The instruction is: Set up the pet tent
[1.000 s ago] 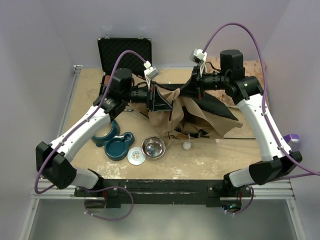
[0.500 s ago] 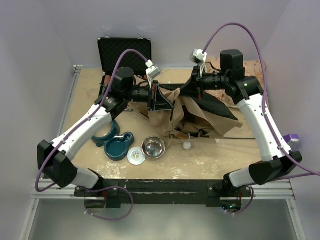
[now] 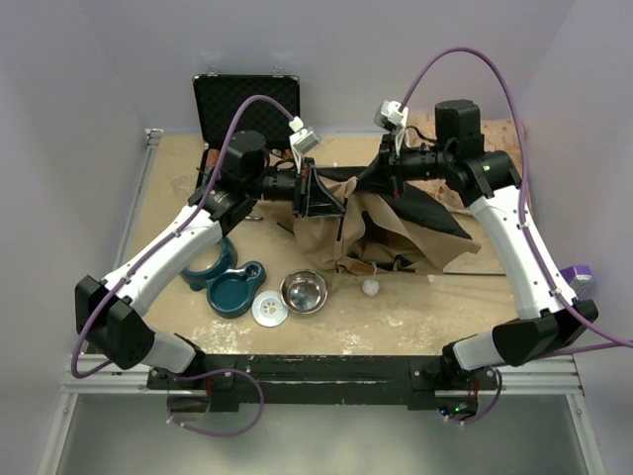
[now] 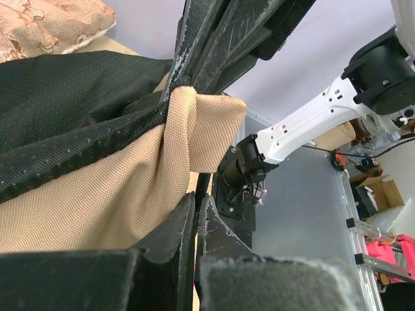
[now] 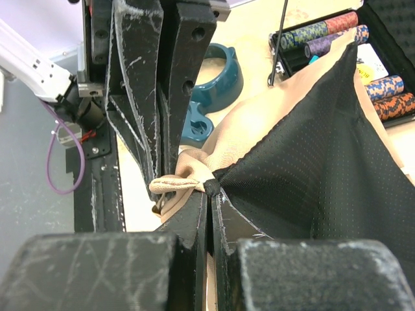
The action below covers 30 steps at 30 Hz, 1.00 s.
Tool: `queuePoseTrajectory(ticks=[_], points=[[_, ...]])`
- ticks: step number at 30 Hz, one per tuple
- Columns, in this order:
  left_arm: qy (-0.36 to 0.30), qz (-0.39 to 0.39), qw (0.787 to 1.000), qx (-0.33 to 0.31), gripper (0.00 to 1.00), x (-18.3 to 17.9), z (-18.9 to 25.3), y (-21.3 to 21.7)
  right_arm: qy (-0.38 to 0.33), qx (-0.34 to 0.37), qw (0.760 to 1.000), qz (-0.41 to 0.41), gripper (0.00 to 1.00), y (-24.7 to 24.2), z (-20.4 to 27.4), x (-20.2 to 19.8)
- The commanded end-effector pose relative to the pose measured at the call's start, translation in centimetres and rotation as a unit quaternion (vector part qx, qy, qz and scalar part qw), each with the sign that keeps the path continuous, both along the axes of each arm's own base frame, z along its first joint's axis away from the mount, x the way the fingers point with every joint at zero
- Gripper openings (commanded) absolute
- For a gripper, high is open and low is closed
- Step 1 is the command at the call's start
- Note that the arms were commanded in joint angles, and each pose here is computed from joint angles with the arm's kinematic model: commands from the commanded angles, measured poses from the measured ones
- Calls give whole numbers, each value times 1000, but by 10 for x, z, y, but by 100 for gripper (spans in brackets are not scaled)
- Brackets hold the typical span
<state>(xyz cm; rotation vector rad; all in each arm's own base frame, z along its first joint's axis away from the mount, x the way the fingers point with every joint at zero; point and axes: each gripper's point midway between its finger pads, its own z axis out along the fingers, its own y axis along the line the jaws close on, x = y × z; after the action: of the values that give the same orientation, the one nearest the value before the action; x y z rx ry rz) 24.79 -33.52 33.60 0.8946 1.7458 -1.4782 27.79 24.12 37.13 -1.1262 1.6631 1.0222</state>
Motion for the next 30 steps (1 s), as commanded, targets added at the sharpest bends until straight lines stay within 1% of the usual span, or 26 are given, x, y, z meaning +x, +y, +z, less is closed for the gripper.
queuePoseTrajectory(ticks=[1,5,11,15,19,22,25,26,28,30], points=[[30,44,998,36,0,20,-27,0,-31,2,999,23,0,0,9,-15],[21,47,998,43,0,25,-28,0,-29,-12,999,24,0,-1,1,-16],[7,35,999,39,0,21,-23,-1,-31,-29,999,26,0,0,-8,-18],[-24,22,999,18,0,15,-7,0,-27,-37,998,30,0,2,-16,-20],[-53,26,998,-6,0,8,1,4,-29,-30,999,35,0,3,-11,-21],[-75,14,997,-34,0,-4,5,8,-35,-25,998,36,0,4,-6,-21],[-89,7,995,-44,0,-14,1,12,-37,-24,998,36,0,4,-4,-22],[-90,7,995,-41,3,-14,-4,14,-36,-24,998,34,0,3,-4,-22],[-94,0,995,-33,17,-20,-15,16,-37,-22,998,34,0,4,-3,-22],[-98,-3,995,-25,22,-23,-27,18,-39,-20,998,34,0,4,-1,-21]])
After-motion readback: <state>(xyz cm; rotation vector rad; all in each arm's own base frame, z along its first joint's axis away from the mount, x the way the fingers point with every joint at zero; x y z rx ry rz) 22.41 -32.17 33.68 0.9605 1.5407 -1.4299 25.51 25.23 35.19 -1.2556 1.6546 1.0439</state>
